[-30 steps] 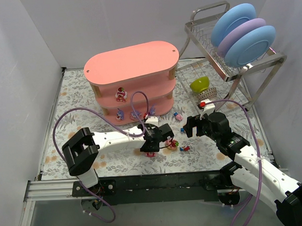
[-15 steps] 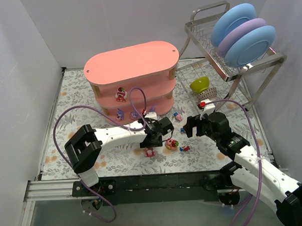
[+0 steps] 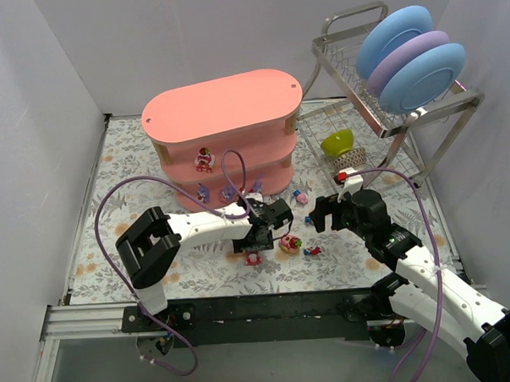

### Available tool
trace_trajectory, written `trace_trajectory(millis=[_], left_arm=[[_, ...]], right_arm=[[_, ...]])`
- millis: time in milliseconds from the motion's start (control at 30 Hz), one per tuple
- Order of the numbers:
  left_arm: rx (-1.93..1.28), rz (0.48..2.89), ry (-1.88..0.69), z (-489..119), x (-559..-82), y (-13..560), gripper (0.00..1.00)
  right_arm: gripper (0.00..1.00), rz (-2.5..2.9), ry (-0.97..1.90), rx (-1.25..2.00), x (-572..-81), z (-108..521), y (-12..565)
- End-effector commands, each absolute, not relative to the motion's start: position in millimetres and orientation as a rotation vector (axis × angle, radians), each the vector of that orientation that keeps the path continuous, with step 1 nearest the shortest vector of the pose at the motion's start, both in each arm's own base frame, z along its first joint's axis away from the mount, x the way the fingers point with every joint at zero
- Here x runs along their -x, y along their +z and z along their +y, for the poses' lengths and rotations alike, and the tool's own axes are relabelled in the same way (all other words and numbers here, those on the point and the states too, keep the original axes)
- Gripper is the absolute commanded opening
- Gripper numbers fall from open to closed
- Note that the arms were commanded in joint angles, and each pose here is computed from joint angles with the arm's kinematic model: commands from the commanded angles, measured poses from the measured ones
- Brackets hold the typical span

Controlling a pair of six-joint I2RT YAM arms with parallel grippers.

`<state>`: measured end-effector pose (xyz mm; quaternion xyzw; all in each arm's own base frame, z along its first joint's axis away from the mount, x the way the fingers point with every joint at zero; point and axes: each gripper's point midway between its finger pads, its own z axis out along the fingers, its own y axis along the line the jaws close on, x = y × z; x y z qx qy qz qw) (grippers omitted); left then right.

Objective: Place and organize the plastic toys onto the shelf

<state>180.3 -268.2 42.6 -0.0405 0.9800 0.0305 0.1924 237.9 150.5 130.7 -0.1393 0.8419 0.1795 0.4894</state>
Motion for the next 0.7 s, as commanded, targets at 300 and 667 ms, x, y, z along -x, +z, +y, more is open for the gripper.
trace_trajectory(millis=[300,667], left_arm=[[0.128,2.765,0.058,-276,-183,42,0.46],[0.208,2.587,-0.058,-273,-205,88,0.16]], right_arm=[[0.96,1.993,0.452,0.329,-243,153,140],[0.96,1.988,0.453,0.328,-242,152,141]])
